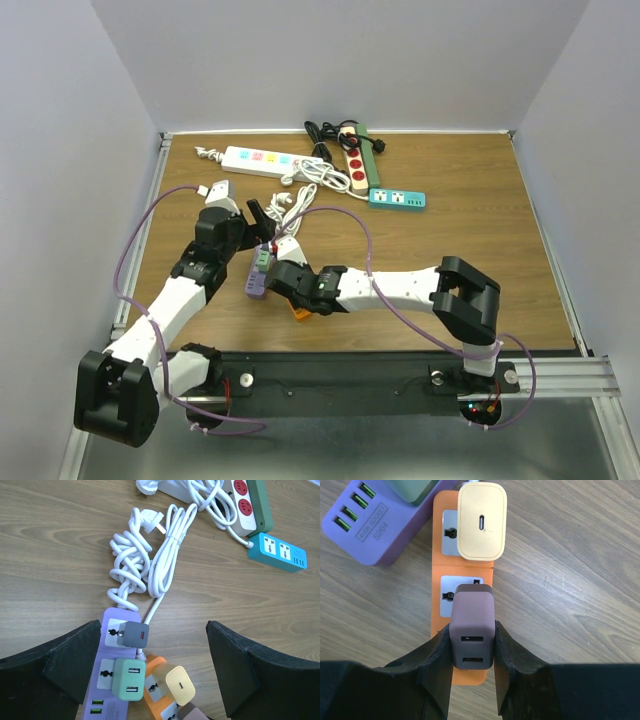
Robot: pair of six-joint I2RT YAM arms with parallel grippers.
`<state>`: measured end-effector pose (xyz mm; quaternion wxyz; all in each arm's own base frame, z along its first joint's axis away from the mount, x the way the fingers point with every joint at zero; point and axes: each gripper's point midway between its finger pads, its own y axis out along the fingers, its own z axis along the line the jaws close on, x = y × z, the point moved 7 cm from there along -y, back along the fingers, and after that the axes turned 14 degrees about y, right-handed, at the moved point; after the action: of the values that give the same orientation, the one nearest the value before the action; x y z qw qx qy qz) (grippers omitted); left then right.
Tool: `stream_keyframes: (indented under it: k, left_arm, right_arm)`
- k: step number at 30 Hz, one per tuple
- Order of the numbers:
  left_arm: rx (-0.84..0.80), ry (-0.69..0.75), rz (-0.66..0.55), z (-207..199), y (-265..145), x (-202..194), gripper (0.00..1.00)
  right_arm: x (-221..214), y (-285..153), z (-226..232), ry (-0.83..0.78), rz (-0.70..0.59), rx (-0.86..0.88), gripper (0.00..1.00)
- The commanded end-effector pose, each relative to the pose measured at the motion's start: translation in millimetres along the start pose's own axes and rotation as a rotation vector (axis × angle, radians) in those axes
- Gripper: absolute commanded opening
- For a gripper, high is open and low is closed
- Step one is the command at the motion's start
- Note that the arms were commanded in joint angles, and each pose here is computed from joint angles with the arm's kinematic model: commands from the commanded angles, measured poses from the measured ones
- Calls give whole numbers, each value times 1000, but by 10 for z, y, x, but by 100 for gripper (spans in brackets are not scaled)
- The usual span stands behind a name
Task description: Insert the plug
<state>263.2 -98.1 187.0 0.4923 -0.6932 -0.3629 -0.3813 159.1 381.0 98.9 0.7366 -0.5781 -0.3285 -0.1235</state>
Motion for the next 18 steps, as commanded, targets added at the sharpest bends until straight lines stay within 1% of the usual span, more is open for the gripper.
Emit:
stream_keyframes:
  k: [1,2,8,15,18]
  left_arm:
    - [-12,-3,-68,-20,-62,135,98]
    - [-11,-3,-69,-19,-66,135,98]
    - [-24,2,-60,-30,-40,120,98]
    - [-40,8,-62,-45,-28,121,98]
    - [-41,8,-60,-45,-22,117,98]
  right_arm:
    - [-1629,107,-1069,-292,751,-421,0]
    - [-1590,120,-1061,-289,729,-426,0]
    - [-1385,209,-1115,-252,705,-423,0]
    - [-999,375,-1100,-210,689,-346,1]
    - [-909,431,-1080,-218,687,-323,0]
